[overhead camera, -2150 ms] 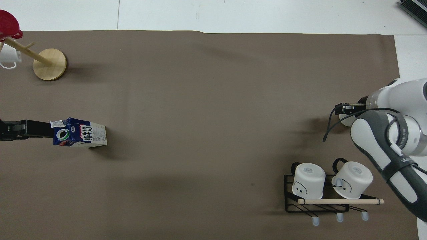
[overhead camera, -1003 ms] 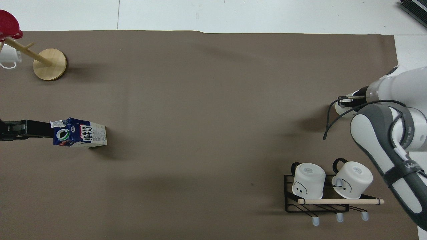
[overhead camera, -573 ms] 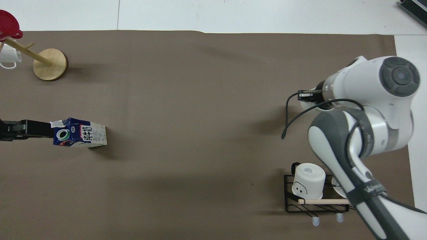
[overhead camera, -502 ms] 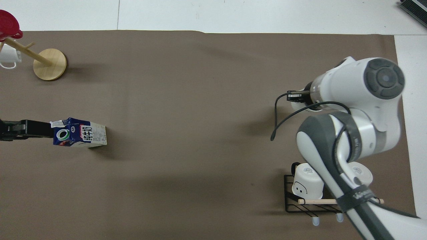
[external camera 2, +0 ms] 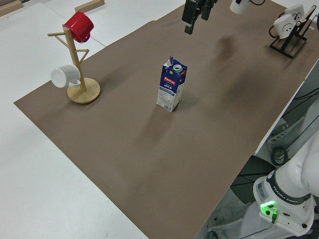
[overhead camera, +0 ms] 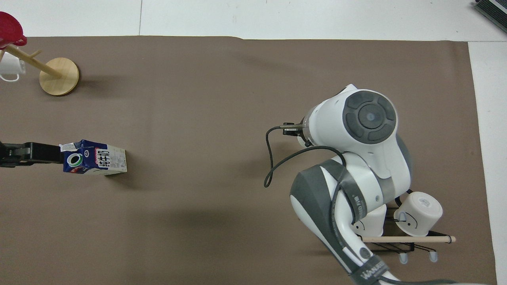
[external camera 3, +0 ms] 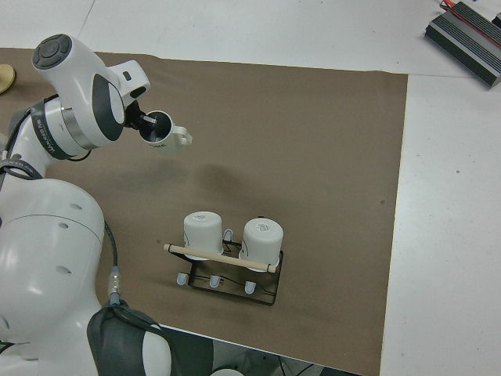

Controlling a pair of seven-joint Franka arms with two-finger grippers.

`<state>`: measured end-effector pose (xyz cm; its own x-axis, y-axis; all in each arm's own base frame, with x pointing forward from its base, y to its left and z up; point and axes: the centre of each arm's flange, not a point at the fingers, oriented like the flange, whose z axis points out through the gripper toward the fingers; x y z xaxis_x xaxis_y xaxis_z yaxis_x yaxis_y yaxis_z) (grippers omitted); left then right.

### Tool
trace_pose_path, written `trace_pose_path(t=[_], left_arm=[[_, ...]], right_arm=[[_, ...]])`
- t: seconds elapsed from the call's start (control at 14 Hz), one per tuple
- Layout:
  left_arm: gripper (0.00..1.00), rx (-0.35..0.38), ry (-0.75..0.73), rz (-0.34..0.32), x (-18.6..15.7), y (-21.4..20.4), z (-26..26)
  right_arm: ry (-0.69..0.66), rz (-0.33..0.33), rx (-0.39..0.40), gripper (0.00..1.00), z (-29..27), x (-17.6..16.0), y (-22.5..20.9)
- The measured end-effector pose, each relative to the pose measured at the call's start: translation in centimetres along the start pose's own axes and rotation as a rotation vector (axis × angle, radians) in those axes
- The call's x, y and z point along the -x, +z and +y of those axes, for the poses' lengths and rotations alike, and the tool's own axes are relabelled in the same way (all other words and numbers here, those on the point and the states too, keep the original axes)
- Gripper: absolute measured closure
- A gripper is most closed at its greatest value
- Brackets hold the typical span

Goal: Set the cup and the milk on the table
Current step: 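Lift the white cup with the right gripper and carry it toward the table center, then set the white cup down at the table center and open the right gripper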

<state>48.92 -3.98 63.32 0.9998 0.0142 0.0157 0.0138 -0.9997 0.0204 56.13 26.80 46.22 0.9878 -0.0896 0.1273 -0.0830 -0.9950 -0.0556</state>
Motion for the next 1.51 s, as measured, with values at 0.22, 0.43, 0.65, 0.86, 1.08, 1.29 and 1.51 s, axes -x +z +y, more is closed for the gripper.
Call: trace_pose_path(t=[0.22,0.43,0.65,0.86,1.08,1.29,1.51], left_arm=[[0.0,0.0,0.0,0.0,0.0,0.0,0.0],[0.0,0.0,0.0,0.0,0.0,0.0,0.0],[0.0,0.0,0.0,0.0,0.0,0.0,0.0],[0.0,0.0,0.0,0.0,0.0,0.0,0.0],[0.0,0.0,0.0,0.0,0.0,0.0,0.0],[0.0,0.0,0.0,0.0,0.0,0.0,0.0],[0.0,0.0,0.0,0.0,0.0,0.0,0.0]], right_arm=[[0.017,-0.017,0.007,0.96,-1.7,0.8,1.3],[0.06,-0.016,0.0,0.96,-3.8,1.5,1.3],[0.109,-0.007,0.025,0.96,-7.9,2.6,3.1],[0.158,0.009,0.058,0.96,-11.8,3.4,7.1],[0.166,0.009,0.052,0.96,-13.5,3.8,10.2],[0.175,0.007,0.06,0.91,-13.1,3.4,10.7],[0.189,0.0,0.075,0.76,-12.1,3.0,11.4]])
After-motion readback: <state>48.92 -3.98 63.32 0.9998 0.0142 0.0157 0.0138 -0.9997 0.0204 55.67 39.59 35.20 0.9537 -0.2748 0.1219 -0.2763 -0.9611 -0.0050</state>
